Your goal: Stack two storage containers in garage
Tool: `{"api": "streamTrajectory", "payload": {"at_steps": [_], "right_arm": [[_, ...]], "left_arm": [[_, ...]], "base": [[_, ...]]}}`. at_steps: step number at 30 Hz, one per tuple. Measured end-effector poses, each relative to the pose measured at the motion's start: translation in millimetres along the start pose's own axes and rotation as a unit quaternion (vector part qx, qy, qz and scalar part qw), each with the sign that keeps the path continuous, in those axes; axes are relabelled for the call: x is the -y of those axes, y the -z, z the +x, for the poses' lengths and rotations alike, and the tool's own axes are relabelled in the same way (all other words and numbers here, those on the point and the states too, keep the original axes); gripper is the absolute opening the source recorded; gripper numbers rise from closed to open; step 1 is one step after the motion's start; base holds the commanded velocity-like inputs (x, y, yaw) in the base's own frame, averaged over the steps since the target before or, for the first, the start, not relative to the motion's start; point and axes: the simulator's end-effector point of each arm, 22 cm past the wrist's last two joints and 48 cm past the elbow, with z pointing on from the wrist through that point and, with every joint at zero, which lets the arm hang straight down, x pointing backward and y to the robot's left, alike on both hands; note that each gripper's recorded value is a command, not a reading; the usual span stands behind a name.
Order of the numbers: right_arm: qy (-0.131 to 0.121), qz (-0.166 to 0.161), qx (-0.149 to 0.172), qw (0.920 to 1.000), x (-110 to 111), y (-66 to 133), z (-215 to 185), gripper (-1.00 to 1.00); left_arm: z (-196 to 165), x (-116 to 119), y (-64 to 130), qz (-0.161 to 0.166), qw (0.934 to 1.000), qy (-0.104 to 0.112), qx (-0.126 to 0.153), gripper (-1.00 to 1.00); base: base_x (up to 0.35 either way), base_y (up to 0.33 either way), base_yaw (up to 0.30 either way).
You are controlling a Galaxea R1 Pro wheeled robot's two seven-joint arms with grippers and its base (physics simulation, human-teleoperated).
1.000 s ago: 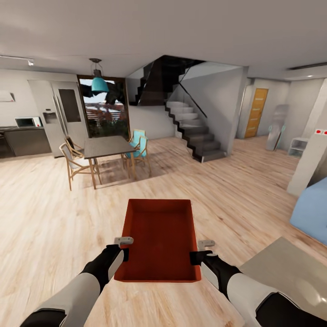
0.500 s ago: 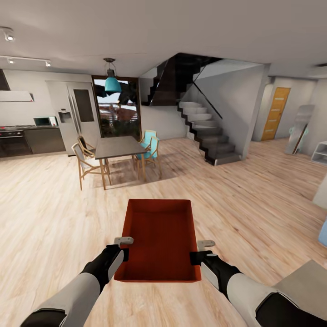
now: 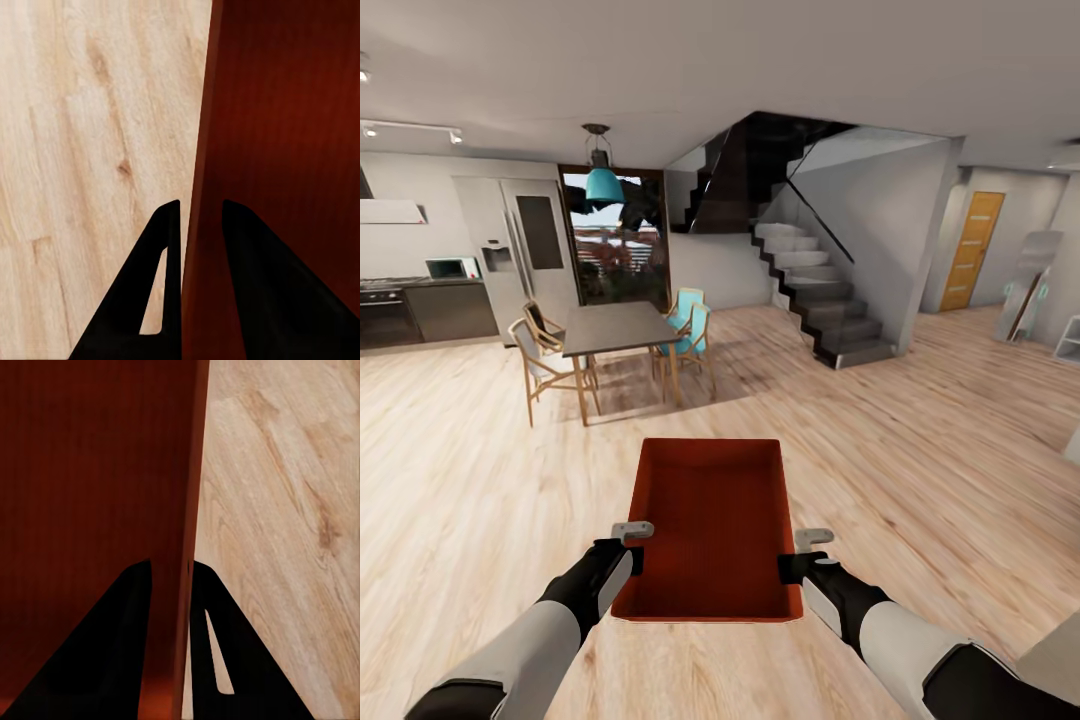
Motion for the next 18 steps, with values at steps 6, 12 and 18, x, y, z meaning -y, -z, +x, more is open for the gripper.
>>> {"api": "streamTrajectory", "payload": {"at_steps": [6,12,18], "right_arm": [[0.0,0.0,0.0,1.0,0.0,0.0,-0.3,-1.0],[0.0,0.0,0.0,1.0,-0.2,0.0,0.3,-1.0],[0.0,0.0,0.0,1.0,-0.2,-0.1,0.5,-1.0]], "left_arm": [[-0.2,0.0,0.0,0.0,1.0,0.0,0.0,-1.0],[0.0,-0.1,0.0,0.0,1.0,0.0,0.0,-1.0],[0.2,-0.2,-0.1,0.0,1.0,-0.001,0.0,-1.0]], "base": [[0.322,0.0,0.0],[0.322,0.0,0.0],[0.322,0.0,0.0]]}}
